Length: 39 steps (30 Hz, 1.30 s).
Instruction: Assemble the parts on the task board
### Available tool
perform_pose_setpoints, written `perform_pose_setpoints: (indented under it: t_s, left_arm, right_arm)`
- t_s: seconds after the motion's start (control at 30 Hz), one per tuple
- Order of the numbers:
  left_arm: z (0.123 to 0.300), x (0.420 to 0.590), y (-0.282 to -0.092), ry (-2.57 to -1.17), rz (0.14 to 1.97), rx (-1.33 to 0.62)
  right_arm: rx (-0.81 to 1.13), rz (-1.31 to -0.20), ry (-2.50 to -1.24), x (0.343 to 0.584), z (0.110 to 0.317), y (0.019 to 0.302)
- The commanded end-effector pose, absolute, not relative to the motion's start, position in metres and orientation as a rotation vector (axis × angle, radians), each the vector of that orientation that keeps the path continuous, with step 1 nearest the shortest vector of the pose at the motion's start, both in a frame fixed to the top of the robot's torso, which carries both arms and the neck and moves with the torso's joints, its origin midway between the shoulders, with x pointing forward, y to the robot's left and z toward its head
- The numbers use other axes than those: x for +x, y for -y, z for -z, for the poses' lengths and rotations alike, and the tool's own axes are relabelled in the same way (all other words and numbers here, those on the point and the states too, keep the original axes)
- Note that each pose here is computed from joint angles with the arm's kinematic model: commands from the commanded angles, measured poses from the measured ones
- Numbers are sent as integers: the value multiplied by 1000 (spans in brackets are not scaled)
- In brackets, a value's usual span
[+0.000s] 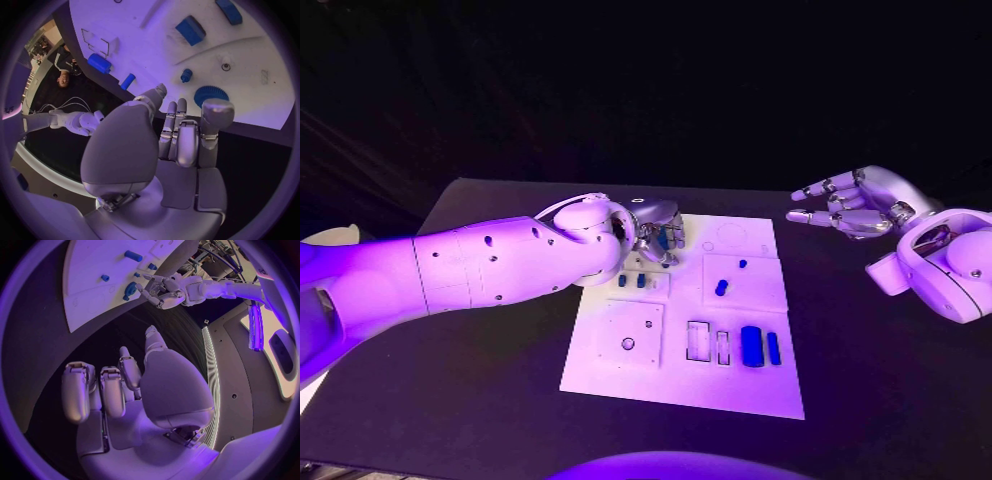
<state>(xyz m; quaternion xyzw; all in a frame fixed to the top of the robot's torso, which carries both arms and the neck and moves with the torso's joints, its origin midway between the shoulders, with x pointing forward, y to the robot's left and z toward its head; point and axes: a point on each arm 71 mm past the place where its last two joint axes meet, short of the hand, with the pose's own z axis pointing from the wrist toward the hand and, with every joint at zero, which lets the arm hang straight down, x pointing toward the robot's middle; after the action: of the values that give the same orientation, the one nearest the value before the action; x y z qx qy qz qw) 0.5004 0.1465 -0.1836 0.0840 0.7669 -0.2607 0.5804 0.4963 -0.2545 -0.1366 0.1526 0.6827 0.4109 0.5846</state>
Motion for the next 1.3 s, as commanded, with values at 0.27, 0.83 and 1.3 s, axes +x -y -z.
perform_pose_setpoints:
  t_s: [0.27, 0.83, 1.3]
  left_arm:
    - [197, 503, -148, -1878, 500, 245]
    - [207, 505, -145, -1897, 486, 251]
    - [208, 504, -144, -1907, 483, 258]
  right_arm:
    - [341, -966, -1601, 496, 137, 252]
    - [340, -967, -1602, 496, 138, 252]
    - [339, -969, -1603, 496, 138, 251]
